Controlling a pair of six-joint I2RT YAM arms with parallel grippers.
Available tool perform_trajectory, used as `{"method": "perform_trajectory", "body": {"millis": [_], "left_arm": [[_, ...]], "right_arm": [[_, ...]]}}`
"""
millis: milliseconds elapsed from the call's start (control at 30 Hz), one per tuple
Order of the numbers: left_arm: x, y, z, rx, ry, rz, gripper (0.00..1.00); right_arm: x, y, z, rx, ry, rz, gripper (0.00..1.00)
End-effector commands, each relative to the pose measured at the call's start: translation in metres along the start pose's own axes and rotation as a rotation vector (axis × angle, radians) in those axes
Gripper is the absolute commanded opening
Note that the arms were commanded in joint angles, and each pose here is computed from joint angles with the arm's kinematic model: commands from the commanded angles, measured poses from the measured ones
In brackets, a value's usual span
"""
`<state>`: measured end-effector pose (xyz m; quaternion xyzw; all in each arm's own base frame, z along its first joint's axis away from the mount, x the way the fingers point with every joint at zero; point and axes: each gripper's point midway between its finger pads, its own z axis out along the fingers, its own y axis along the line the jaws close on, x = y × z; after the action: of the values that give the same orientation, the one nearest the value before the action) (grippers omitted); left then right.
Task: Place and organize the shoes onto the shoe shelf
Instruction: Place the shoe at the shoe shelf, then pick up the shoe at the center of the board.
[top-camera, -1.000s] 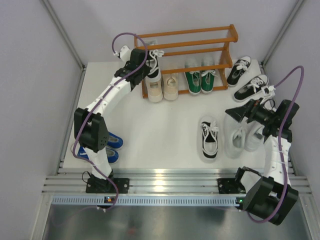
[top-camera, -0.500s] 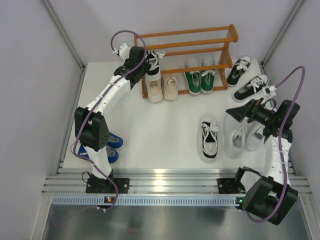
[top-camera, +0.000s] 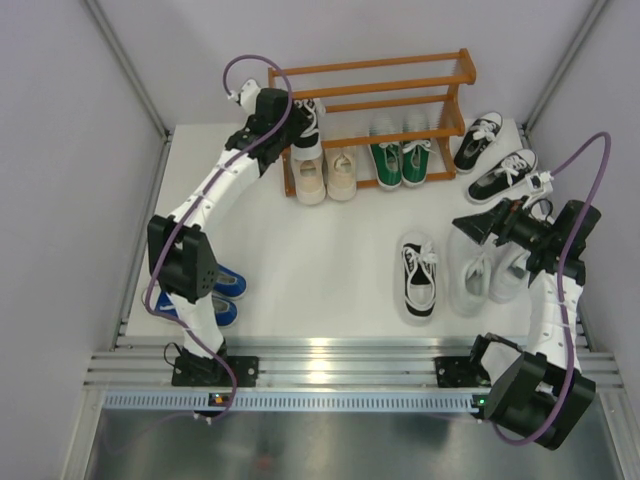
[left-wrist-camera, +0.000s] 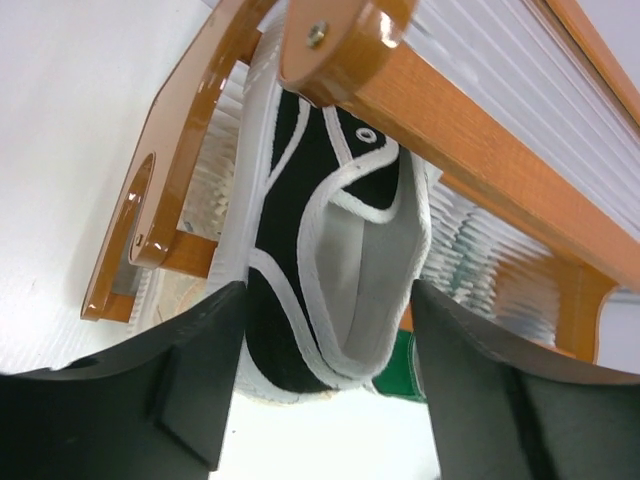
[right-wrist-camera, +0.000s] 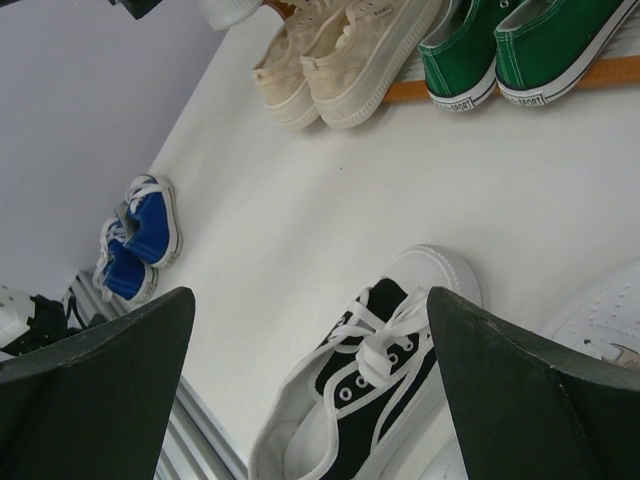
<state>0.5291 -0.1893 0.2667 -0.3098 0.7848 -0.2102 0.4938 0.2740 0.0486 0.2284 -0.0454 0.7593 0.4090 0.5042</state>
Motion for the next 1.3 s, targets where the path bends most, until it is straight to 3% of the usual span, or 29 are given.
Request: {"method": "perform_trajectory", "body": {"millis": [0, 133, 267, 433, 467, 500, 533, 567, 600, 633, 667, 767, 867, 933, 1067, 1267], "left_arm": [[-0.033, -0.035, -0.041, 0.144, -0.038, 0.032, 0.73], [-0.035, -0.045, -0.063, 0.229, -0.023, 0.097, 0.88], [-0.033, -0.051, -0.085, 0.304, 0.003, 0.176, 0.91], [-0.021, -0.045, -0.130, 0.450, 0.040, 0.384, 0.91], [-0.016, -0.039, -0.137, 0.462, 0.051, 0.410, 0.92], [-0.005, -0.022, -0.150, 0.477, 0.073, 0.458, 0.92], [0.009, -0.016, -0.163, 0.527, 0.118, 0.488, 0.92], [0.007, -0.014, -0.188, 0.578, 0.104, 0.507, 0.92], [0.017, -0.001, -0.195, 0.589, 0.121, 0.536, 0.92], [0.043, 0.025, -0.197, 0.586, 0.190, 0.553, 0.92], [0.053, 0.039, -0.203, 0.583, 0.207, 0.562, 0.92], [0.066, 0.078, -0.244, 0.610, 0.182, 0.540, 0.94], [0.080, 0.109, -0.261, 0.594, 0.170, 0.455, 0.97], [0.086, 0.121, -0.266, 0.585, 0.162, 0.404, 0.98], [0.091, 0.135, -0.279, 0.597, 0.142, 0.308, 0.98], [0.106, 0.151, -0.276, 0.543, 0.204, 0.234, 0.98]], "right_arm": [[-0.010, 0.003, -0.003, -0.010, -0.027, -0.091, 0.99], [-0.009, 0.005, -0.004, -0.022, -0.023, -0.106, 0.99], [-0.007, 0.002, -0.004, -0.009, -0.019, -0.126, 0.99], [-0.003, 0.001, -0.005, 0.001, -0.001, -0.170, 0.99], [-0.006, 0.003, -0.005, -0.018, 0.010, -0.271, 0.99], [0.012, 0.004, -0.007, -0.020, 0.077, -0.203, 0.99], [0.005, 0.010, -0.004, -0.046, 0.109, -0.357, 0.99], [0.011, 0.006, -0.005, -0.020, 0.169, -0.397, 0.99], [0.041, 0.009, -0.010, -0.030, 0.303, -0.295, 0.99], [0.038, 0.019, -0.005, -0.072, 0.369, -0.432, 0.98], [0.049, 0.010, -0.009, -0.021, 0.468, -0.447, 0.95], [0.076, 0.012, -0.015, -0.010, 0.693, -0.493, 0.85], [0.098, 0.012, -0.016, 0.029, 0.805, -0.553, 0.83], [0.097, 0.011, -0.010, 0.080, 0.803, -0.586, 0.83], [0.117, 0.005, 0.003, 0.149, 0.925, -0.647, 0.83], [0.145, -0.008, 0.015, 0.183, 1.067, -0.663, 0.82]]}}
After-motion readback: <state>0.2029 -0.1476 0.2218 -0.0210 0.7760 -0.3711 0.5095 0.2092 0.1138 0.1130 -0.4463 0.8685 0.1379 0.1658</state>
